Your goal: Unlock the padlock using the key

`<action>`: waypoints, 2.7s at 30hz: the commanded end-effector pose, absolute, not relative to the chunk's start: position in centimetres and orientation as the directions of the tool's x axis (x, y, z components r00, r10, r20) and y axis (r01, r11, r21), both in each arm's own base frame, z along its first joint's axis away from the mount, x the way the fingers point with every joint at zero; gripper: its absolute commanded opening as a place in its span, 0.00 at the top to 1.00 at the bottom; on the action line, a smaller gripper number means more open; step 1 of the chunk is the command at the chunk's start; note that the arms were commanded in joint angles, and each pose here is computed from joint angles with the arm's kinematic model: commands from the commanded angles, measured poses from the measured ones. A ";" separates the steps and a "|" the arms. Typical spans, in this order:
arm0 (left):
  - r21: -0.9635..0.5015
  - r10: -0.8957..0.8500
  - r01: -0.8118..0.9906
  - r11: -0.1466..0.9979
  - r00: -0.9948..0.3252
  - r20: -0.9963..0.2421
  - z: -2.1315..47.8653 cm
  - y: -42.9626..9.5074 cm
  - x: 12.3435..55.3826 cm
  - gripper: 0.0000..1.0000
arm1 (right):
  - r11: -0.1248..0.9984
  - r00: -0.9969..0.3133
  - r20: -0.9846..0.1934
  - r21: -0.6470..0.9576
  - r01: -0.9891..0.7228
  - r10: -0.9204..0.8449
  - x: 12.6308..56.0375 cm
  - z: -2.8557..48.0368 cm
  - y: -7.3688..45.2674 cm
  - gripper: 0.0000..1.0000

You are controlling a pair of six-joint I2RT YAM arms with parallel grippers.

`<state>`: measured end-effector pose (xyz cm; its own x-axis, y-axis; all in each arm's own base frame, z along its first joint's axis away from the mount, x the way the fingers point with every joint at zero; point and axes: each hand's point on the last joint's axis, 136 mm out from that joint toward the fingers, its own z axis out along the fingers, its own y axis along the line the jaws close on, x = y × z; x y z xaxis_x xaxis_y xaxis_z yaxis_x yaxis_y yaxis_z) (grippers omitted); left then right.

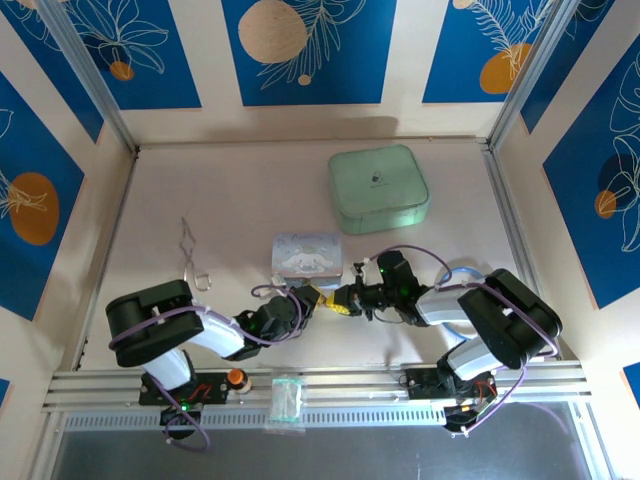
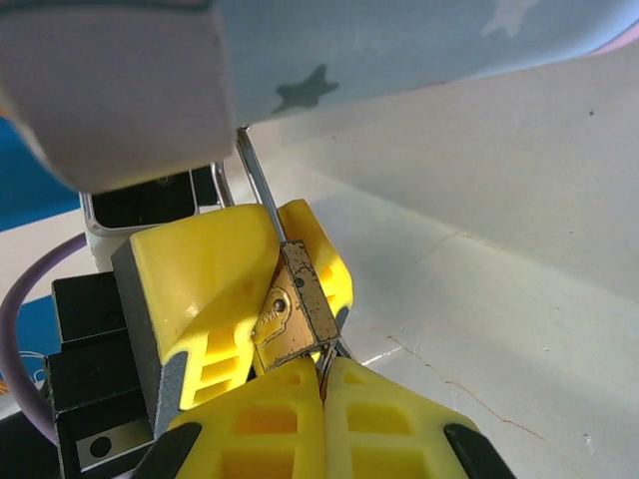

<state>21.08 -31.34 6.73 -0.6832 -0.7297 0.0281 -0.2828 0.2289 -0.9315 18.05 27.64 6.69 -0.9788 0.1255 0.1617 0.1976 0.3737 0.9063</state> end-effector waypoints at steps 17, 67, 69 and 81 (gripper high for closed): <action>-0.898 -0.669 -0.300 0.321 -0.743 0.009 6.8 -32.4 20.2 1.00 | 0.868 -0.882 -0.443 0.361 -0.342 -0.163 17.6 6.4 22.2 0.49; -0.888 -0.626 -0.260 0.379 -0.779 -0.039 9.4 -32.2 19.9 1.00 | 0.520 -0.256 -0.764 -0.119 -0.846 -0.592 15.5 6.8 29.4 0.62; -0.889 -0.625 -0.260 0.377 -0.780 -0.036 9.5 -32.2 19.9 1.00 | 0.514 -0.253 -0.755 -0.128 -0.848 -0.605 15.7 6.4 29.8 0.64; -0.889 -0.626 -0.268 0.372 -0.779 -0.027 9.2 -32.1 19.8 1.00 | 0.523 -0.262 -0.768 -0.111 -0.845 -0.585 16.1 6.6 30.8 0.90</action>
<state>19.31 -30.60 6.41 -0.7705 -0.6349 -0.0577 -0.3058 0.4475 -0.8404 15.61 29.09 4.72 -0.2823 -0.6371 -0.7172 -0.8434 0.5211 -0.1310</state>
